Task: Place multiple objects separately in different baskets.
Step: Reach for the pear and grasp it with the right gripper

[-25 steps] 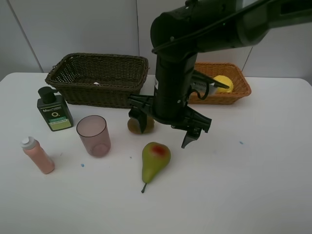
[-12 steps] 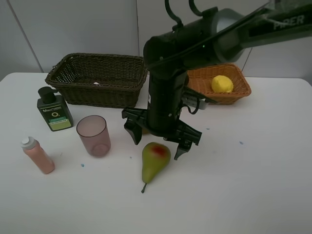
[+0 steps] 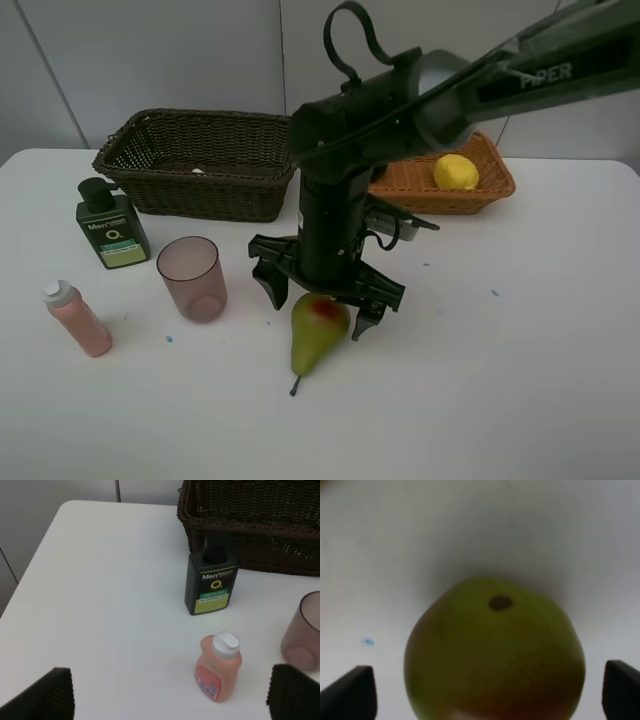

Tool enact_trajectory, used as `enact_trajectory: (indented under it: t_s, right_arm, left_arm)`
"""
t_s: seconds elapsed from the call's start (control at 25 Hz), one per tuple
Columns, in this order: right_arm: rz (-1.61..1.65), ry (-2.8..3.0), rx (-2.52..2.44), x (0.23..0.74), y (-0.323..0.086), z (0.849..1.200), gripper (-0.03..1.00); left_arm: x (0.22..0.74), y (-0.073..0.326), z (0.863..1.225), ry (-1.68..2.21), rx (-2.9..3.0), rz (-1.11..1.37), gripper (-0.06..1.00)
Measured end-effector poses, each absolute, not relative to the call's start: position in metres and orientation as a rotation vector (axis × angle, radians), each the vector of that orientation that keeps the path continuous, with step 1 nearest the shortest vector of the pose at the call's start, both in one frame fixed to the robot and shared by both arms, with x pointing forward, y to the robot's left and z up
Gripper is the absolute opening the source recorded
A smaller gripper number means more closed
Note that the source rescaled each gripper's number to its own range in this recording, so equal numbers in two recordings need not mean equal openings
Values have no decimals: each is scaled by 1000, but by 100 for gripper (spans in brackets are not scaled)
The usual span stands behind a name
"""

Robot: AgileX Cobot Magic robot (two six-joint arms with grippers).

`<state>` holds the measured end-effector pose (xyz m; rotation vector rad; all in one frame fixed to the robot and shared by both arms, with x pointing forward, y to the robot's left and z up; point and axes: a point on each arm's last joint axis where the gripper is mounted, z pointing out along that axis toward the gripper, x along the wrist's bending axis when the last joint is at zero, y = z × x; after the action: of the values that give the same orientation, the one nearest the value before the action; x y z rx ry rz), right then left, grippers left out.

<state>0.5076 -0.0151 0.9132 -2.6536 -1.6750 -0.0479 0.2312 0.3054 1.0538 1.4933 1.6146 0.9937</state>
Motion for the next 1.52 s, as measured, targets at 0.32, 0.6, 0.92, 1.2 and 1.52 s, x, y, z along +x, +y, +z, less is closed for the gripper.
enact_trajectory:
  t_s: [0.32,0.6,0.92,1.2,1.52]
  right_arm:
    - [-33,-1679,-2654,508,-15,907,98]
    - [-22,-1710,-2637,509,-14,900,98]
    - [-27,-1711,-2635,509,-14,900,98]
    - [-25,-1704,-2634,509,-13,900,97]
    - [-17,-1726,-2595,507,-12,899,72]
  left_arm:
    - [231,305,1054,1615,1493,994,100]
    - [231,305,1054,1615,1493,994,100]
    - [231,305,1054,1615,1493,994,100]
    - [231,305,1054,1615,1493,994,100]
    - [231,305,1054,1615,1493,994,100]
